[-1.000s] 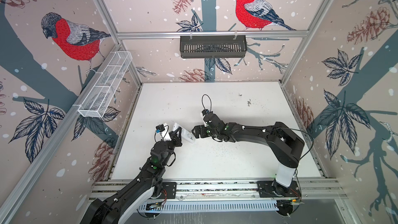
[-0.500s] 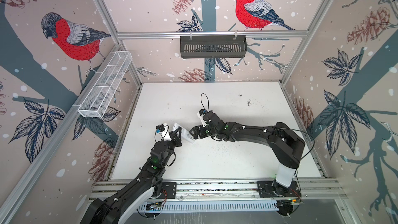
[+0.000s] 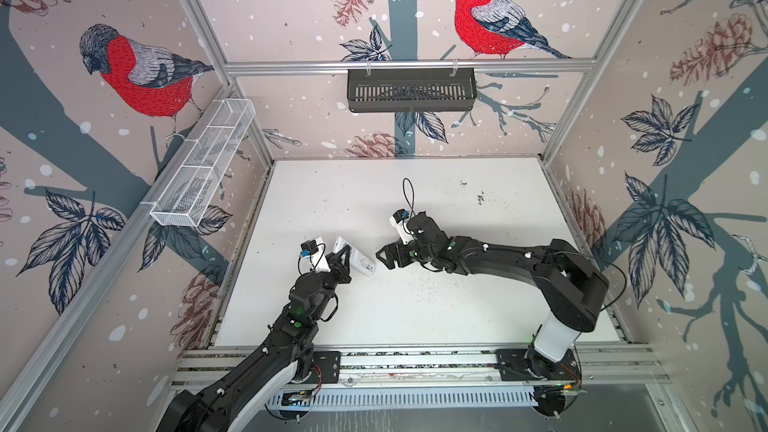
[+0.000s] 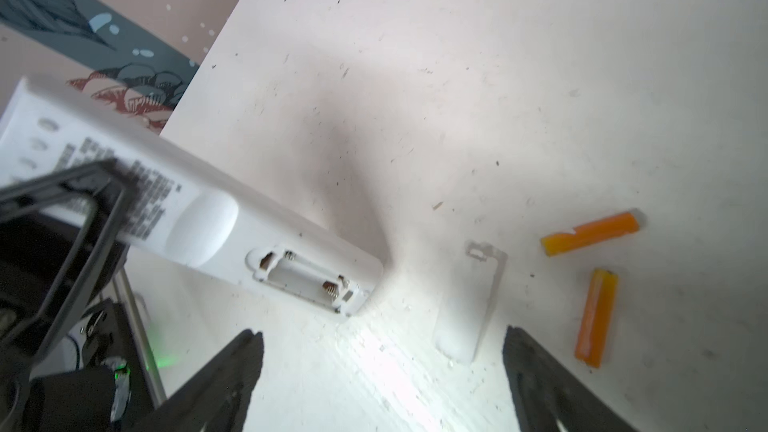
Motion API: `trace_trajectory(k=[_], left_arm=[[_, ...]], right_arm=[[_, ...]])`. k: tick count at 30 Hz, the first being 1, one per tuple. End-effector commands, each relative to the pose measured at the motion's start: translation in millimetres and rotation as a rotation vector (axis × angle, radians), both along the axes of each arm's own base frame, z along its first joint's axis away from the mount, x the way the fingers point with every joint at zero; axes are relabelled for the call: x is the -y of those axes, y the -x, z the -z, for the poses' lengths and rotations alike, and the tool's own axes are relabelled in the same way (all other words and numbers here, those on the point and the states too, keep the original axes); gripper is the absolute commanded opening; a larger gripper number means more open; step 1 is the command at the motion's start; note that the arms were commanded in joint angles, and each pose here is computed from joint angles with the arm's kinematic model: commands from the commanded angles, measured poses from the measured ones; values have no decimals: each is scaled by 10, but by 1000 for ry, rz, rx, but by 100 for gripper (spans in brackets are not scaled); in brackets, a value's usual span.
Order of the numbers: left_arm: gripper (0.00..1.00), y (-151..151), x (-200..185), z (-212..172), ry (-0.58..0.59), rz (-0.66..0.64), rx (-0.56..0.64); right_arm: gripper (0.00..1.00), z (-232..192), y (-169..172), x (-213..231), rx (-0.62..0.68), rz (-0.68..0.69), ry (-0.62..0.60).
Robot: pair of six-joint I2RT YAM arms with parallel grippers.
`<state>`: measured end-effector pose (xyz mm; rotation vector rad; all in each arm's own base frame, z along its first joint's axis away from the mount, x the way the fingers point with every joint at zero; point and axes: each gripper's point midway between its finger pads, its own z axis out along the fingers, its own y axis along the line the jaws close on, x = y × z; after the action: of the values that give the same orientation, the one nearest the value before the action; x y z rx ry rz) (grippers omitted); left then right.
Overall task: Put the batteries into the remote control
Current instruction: 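Raise the right gripper away from the opened remote toward the left gripper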
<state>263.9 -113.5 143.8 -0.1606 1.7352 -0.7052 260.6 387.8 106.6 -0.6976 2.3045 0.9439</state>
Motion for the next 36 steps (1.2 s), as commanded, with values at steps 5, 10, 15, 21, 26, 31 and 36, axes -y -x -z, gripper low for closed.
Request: trace_trajectory(k=[5,10,15,21,26,31,36], left_arm=[[11,103,426,-242,24,253,39],[11,238,760,-571,78,472,114],[11,413,929,-831,137,624,184],[11,564,985,-1027,199,712,237],[11,606,1003,-1072,223,740,245],[12,645,1036,-1091,242,778,248],[20,656,1067,-1075,257,804,233]], right_arm=[[95,-382,282,108,134,-311,-186],[96,-434,562,141,162,-482,-214],[96,-438,702,209,164,-540,-235],[86,-439,863,277,154,-594,-261],[58,-527,997,307,143,-637,-321],[29,-663,1134,337,135,-698,-395],[13,-671,1180,334,109,-727,-407]])
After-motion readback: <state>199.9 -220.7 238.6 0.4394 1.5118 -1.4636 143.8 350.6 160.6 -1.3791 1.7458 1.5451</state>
